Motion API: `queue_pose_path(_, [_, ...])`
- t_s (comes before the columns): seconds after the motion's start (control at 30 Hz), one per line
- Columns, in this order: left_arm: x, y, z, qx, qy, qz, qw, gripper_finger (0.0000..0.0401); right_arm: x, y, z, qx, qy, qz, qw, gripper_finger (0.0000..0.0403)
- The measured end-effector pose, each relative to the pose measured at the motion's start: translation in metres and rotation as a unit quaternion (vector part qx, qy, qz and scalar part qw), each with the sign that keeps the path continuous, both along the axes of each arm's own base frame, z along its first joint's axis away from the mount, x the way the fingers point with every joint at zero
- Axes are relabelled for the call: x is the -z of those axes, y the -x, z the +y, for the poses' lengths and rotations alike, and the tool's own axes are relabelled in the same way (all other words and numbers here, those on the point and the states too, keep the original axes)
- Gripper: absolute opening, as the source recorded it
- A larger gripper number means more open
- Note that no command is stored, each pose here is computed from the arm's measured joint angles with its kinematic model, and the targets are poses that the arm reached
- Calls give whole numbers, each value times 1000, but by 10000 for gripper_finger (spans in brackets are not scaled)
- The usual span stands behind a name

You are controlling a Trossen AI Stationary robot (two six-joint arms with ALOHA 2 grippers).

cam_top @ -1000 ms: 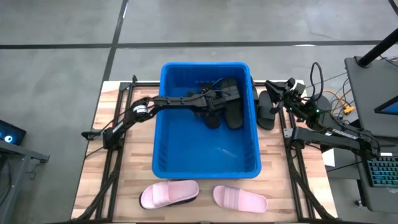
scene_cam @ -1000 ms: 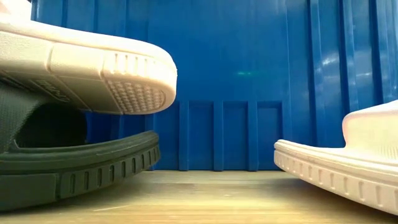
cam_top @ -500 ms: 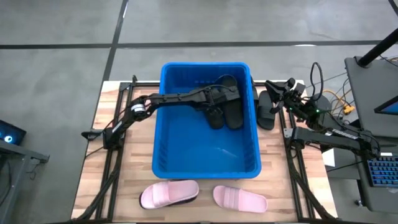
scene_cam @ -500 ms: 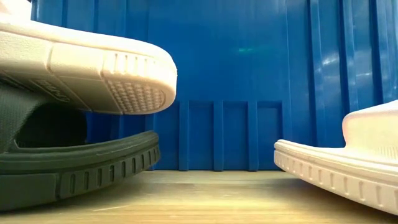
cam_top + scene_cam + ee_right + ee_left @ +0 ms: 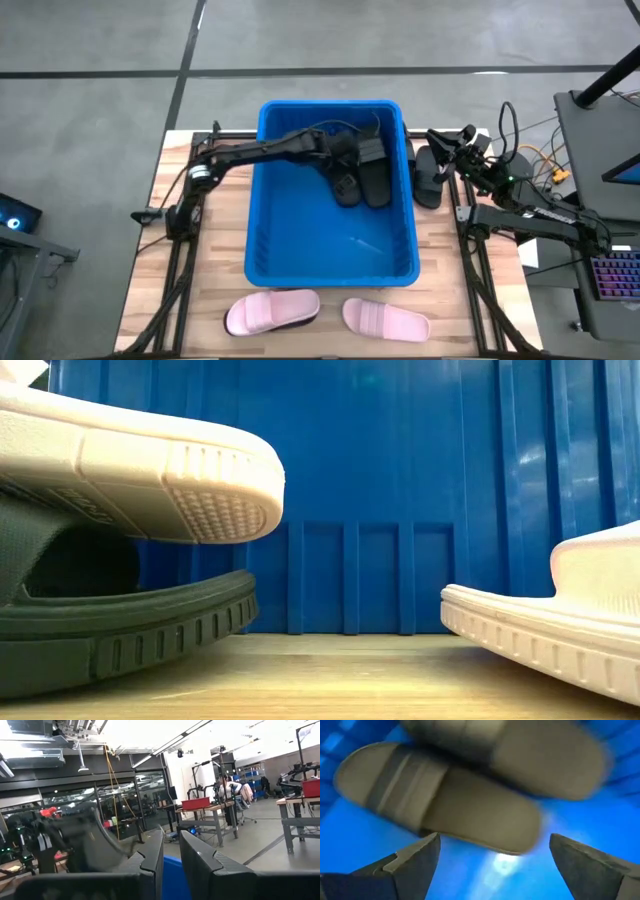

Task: Pick and place slides into bin
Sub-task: Move the pink slides to the middle left of the table

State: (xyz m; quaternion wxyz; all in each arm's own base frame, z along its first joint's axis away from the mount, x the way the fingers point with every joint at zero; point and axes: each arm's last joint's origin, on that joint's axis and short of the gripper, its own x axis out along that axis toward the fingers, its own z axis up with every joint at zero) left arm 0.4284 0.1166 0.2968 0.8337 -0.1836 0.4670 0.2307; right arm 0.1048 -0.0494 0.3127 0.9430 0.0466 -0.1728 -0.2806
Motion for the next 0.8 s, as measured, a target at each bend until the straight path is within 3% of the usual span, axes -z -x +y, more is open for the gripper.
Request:
queue_pose_path(0.2, [-54,20,-10,34,23,-100,994,358,0,0,0,2,5,3,1000,57])
queue_pose_path(0.43, [-104,46,-24,35,66,-202,977,358,0,0,0,4,10,7,1000,57])
queue_pose_path(0.8, [-119,57,-45,66,97,-221,968,358,0,0,0,5,10,8,1000,57])
